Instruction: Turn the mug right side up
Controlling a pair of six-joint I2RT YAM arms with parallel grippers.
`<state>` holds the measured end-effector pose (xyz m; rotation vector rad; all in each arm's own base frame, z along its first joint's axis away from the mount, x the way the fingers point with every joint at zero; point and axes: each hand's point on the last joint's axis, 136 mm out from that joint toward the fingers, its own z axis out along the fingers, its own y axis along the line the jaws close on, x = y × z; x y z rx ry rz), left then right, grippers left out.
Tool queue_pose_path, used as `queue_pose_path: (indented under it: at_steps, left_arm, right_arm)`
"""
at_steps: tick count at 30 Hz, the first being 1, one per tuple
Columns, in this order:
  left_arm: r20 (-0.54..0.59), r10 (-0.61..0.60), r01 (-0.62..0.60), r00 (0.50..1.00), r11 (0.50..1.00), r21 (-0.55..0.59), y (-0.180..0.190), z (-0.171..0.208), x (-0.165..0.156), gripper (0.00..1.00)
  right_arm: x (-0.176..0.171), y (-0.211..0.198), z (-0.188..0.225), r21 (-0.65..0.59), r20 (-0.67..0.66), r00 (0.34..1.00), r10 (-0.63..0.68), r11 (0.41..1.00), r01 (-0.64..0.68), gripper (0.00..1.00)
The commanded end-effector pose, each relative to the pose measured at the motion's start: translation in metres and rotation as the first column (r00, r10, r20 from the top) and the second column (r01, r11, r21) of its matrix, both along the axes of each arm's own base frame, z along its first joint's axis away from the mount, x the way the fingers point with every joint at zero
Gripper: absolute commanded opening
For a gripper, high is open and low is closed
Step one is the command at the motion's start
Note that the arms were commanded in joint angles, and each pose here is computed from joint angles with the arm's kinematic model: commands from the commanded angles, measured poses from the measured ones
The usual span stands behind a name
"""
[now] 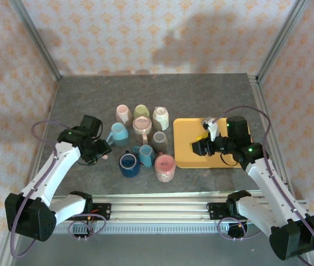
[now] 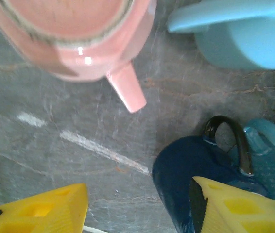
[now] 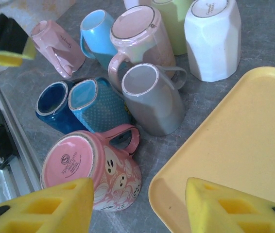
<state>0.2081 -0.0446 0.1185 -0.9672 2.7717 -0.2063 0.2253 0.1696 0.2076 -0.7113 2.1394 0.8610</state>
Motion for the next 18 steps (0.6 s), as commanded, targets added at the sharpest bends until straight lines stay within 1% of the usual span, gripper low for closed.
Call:
queue_pose_path:
  at_steps: [1, 3, 5, 8, 11, 14, 18]
  left_arm:
    - [-0.002, 0.176, -0.176, 0.984, 0.981, 0.080, 0.017, -0.009, -0.004, 0.58]
    - [0.012, 0.192, -0.193, 0.981, 0.975, 0.110, 0.022, -0.011, 0.000, 0.58]
    - [0.028, 0.198, -0.200, 0.980, 0.976, 0.092, 0.019, -0.016, 0.007, 0.57]
    - [0.059, 0.227, -0.230, 0.972, 0.972, 0.055, 0.015, -0.024, 0.017, 0.54]
    - [0.097, 0.260, -0.266, 0.961, 0.962, 0.057, 0.018, -0.024, 0.024, 0.48]
    - [0.131, 0.286, -0.297, 0.949, 0.953, 0.065, 0.023, -0.023, 0.029, 0.44]
    - [0.131, 0.299, -0.309, 0.945, 0.948, 0.072, 0.023, -0.027, 0.033, 0.42]
  right_arm:
    - [0.008, 0.001, 0.004, 0.021, 0.003, 0.999, -0.039, 0.999, 0.039, 0.53]
    - [0.009, 0.000, 0.004, 0.023, -0.010, 0.998, -0.056, 0.998, 0.057, 0.53]
    - [0.008, 0.000, 0.003, 0.024, -0.016, 0.998, -0.057, 0.998, 0.057, 0.53]
    - [0.008, -0.001, 0.004, 0.026, -0.011, 0.998, -0.058, 0.998, 0.058, 0.53]
    - [0.007, -0.001, 0.006, 0.029, -0.005, 0.998, -0.062, 0.998, 0.062, 0.53]
    - [0.008, -0.001, 0.007, 0.035, -0.003, 0.998, -0.066, 0.997, 0.066, 0.53]
    - [0.009, 0.000, 0.006, 0.046, -0.008, 0.997, -0.073, 0.996, 0.073, 0.53]
